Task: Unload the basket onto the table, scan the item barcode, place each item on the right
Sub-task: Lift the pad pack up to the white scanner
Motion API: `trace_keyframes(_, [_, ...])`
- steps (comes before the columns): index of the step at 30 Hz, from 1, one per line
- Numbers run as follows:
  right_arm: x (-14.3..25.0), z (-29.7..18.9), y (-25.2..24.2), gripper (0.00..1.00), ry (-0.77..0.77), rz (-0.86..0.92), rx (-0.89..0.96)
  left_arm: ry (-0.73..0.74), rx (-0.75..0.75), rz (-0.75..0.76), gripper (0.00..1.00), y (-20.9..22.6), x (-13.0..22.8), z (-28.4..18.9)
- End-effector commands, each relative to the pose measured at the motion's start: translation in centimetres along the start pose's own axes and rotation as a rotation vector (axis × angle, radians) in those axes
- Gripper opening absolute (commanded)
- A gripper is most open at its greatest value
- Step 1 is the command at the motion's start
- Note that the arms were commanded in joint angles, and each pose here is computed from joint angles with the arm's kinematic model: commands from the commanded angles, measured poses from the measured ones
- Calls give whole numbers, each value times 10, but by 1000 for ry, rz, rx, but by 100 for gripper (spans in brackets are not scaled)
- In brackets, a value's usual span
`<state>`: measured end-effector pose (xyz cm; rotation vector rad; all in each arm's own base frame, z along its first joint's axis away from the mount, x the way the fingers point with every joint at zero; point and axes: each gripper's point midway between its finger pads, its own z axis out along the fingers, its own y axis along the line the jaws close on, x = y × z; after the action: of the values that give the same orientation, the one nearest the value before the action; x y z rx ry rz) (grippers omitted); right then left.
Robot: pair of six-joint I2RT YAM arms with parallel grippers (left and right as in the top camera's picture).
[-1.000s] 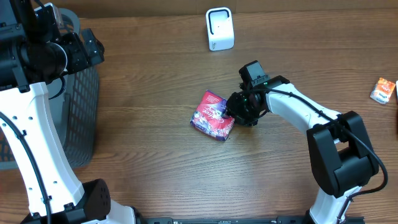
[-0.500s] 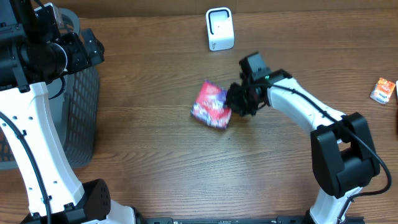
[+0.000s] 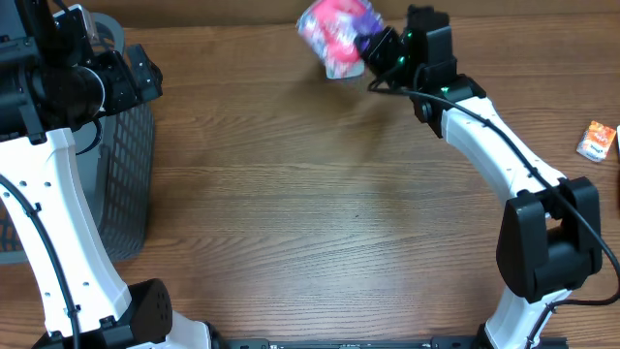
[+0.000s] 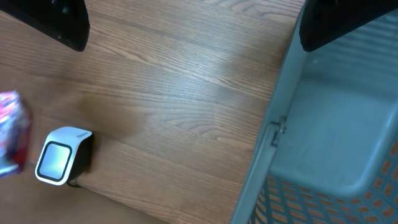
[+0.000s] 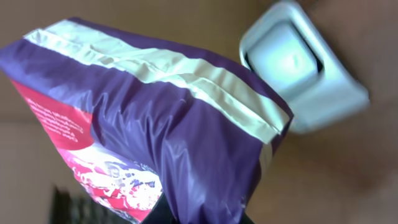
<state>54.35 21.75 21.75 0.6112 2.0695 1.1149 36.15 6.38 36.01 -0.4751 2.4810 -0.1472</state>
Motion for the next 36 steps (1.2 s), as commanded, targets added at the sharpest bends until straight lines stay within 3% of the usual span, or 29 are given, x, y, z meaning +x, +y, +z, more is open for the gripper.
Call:
trace_keyframes(1, [-32,9,-6,4,-155,162,-1,-21,-2,8,100,-1,-3,-5])
trace_keyframes(8, [-25,56,-49,4,-165,442,-41,-21,-2,8,100,-1,-3,-5])
trace_keyframes(14, [-20,71,-70,4,-170,442,-28,-21,-2,8,100,-1,-3,-5])
trace_keyframes(24, [-24,70,-60,4,-154,372,-53,-21,-2,8,100,-1,-3,-5])
trace_keyframes(30, [-52,52,-30,4,-133,340,-134,-21,-2,8,100,-1,-3,-5])
trace_keyframes(36, [-117,-7,-26,4,-249,315,-101,-21,-2,8,100,-1,-3,-5])
